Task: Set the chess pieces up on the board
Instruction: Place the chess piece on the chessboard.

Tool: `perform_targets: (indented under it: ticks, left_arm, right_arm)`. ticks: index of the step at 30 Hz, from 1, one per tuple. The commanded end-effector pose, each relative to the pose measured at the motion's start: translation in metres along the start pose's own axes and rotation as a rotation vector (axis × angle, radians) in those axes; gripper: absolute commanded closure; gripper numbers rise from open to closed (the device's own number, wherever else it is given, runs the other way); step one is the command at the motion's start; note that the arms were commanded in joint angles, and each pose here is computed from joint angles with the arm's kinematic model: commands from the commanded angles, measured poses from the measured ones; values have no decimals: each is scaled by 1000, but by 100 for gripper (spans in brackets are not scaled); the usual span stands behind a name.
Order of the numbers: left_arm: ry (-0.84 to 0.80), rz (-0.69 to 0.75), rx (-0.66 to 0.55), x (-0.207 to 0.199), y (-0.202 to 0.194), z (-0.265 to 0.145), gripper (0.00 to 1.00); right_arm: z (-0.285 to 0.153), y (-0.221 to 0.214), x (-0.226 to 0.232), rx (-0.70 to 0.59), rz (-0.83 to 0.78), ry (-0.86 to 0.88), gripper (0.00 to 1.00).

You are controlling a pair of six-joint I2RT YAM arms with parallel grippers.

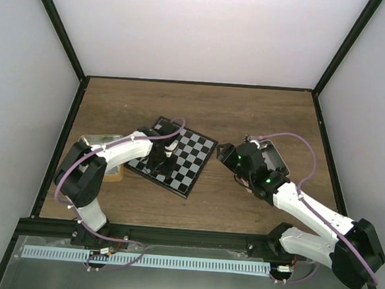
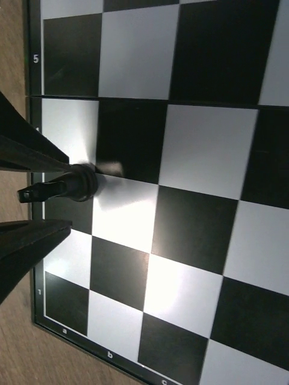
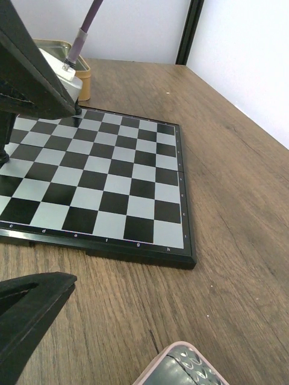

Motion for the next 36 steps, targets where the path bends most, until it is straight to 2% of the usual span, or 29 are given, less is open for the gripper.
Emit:
perform_targets:
  ticks: [1,7,14,22,29,36]
  left_arm:
    - [-3,5,-68,-2,8,-5,78]
    - [40,9,-71,4,7,-5,95]
    - [144,-13,-131,17,7,-23,96]
    - [270,-151,-161,69,4,-34,96]
    - [245,-266,-184,109,13,-35,96]
    - [216,-302,-222,127,31,-38,96]
  right_arm:
    - [1,4,-3,-31,-8,-22,29]
    - [0,4,-4,-34,-7,-24,29]
    - [1,4,-5,-33,-10,-28,29]
    - [0,4,-5,-32,-11,-30,29]
    - [-1,4,-5,-30,-8,-29,29]
    - [-1,3,-3,-22,-5,-20,29]
Point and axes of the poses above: each gripper's point midway between its finger pads, its own z axis out along the fingers, its own x axis along the line the jaws close on, y = z × x, the point moved 5 cm from there along -z, back along the fingers, and after that the axes turned 3 degrees about z, right-handed, at the moved point
